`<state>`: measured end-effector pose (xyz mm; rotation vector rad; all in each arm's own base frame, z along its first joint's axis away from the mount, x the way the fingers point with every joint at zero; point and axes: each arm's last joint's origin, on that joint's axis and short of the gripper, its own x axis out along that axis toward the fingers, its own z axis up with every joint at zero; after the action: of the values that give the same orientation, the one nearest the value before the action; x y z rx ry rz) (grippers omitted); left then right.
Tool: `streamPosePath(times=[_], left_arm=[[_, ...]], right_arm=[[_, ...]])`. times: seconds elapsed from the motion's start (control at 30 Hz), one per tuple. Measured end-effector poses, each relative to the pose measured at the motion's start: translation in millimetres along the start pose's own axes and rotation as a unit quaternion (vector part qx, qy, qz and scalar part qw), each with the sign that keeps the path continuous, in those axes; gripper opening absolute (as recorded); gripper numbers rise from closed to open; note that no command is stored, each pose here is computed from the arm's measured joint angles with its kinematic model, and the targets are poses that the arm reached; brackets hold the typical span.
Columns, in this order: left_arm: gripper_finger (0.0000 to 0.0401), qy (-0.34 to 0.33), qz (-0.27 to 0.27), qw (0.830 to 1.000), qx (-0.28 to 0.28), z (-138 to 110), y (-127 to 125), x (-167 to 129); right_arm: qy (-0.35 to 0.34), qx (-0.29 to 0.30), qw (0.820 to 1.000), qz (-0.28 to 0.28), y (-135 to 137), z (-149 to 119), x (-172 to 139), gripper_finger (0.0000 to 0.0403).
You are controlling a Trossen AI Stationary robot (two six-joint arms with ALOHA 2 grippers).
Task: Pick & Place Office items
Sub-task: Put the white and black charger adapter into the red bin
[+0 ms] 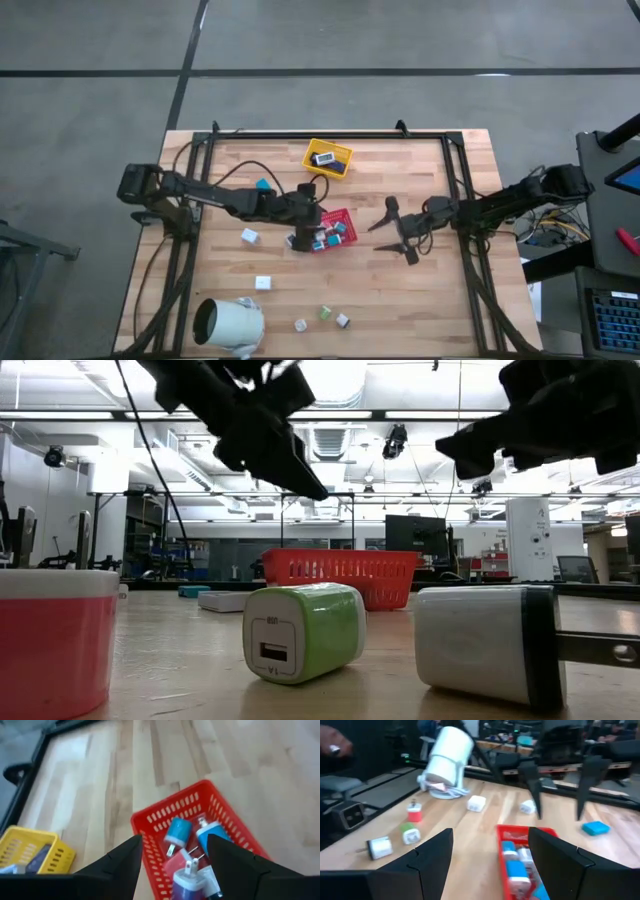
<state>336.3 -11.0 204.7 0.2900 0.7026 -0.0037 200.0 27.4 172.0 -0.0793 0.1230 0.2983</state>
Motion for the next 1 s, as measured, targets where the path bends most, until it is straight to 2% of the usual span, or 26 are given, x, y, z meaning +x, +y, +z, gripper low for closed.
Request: streamPosePath(times=[0.3, 0.6, 0.83, 1.0], left_arm=[[0.0227, -0.067, 0.012, 0.998, -0.008, -27, -16, -21], [0.0227, -0.151, 0.014, 0.988, -0.028, -55, -28, -45], [0.0227, -0.153, 0.013, 0.988, -0.021, -68, -31, -51], [0.0227, -0.154, 0.014, 0.988, -0.014, -69, -31, -51]], right_arm=[[0.036, 0.037, 0.999, 0.003, 25, 4, 8, 0.0255], [0.057, 0.089, 0.994, 0.000, 59, 11, 19, 0.0255], [0.115, 0.103, 0.988, 0.007, 84, 8, 57, 0.0255], [0.154, 0.126, 0.980, 0.025, 102, -2, 90, 0.0255]])
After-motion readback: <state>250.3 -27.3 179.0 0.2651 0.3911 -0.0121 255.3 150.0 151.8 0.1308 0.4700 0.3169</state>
